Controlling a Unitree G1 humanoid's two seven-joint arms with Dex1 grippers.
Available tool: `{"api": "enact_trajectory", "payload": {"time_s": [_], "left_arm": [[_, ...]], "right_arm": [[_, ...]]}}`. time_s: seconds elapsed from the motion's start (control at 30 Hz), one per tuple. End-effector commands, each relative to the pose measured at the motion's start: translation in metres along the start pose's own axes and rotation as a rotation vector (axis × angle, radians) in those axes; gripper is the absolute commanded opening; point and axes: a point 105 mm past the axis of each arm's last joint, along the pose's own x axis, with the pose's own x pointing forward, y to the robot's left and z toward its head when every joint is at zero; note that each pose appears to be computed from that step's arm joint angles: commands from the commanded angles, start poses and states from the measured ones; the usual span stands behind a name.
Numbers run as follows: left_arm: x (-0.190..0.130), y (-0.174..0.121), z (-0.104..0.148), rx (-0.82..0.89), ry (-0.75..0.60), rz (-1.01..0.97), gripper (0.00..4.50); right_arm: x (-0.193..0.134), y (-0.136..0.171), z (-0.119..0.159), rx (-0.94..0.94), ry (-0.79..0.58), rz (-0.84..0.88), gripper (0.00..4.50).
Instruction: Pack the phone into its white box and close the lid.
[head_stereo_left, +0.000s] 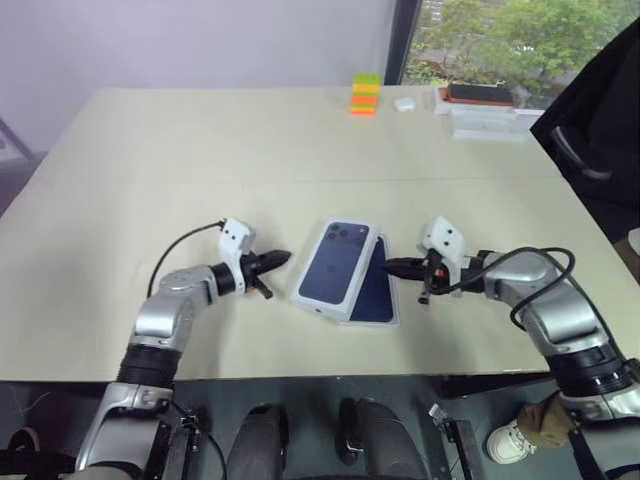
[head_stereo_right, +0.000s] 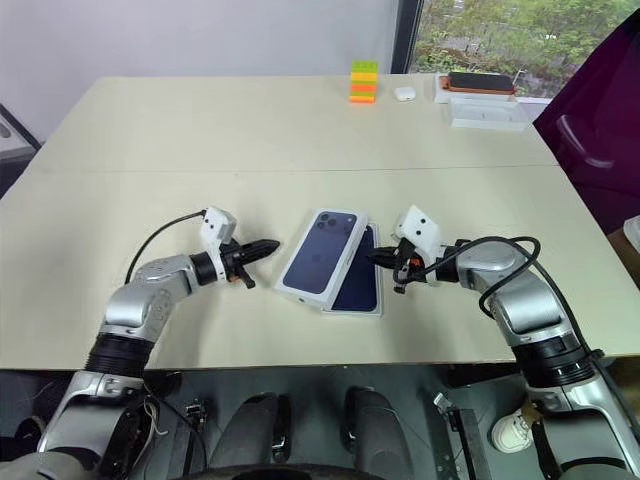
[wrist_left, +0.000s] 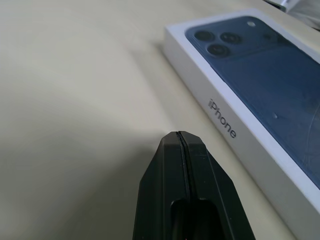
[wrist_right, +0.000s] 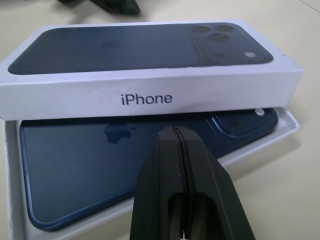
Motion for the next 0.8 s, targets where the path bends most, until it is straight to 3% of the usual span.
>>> {"api": "enact_trajectory", "payload": {"time_s": [0.03, 0.33, 0.8], "left_arm": [[0.008, -0.009, 0.006, 0.044, 0.004, -0.058, 0.00], [0.027, -0.051, 0.002, -0.029, 0.017, -0.218, 0.00], [0.028, -0.076, 0.018, -0.013, -0.015, -0.280, 0.00]], "right_arm": [[0.001, 0.001, 0.020, -0.065, -0.042, -0.014, 0.01], [0.000, -0.004, 0.019, -0.105, 0.004, -0.029, 0.01], [-0.025, -0.001, -0.001, -0.118, 0.100, 0.005, 0.01]]}}
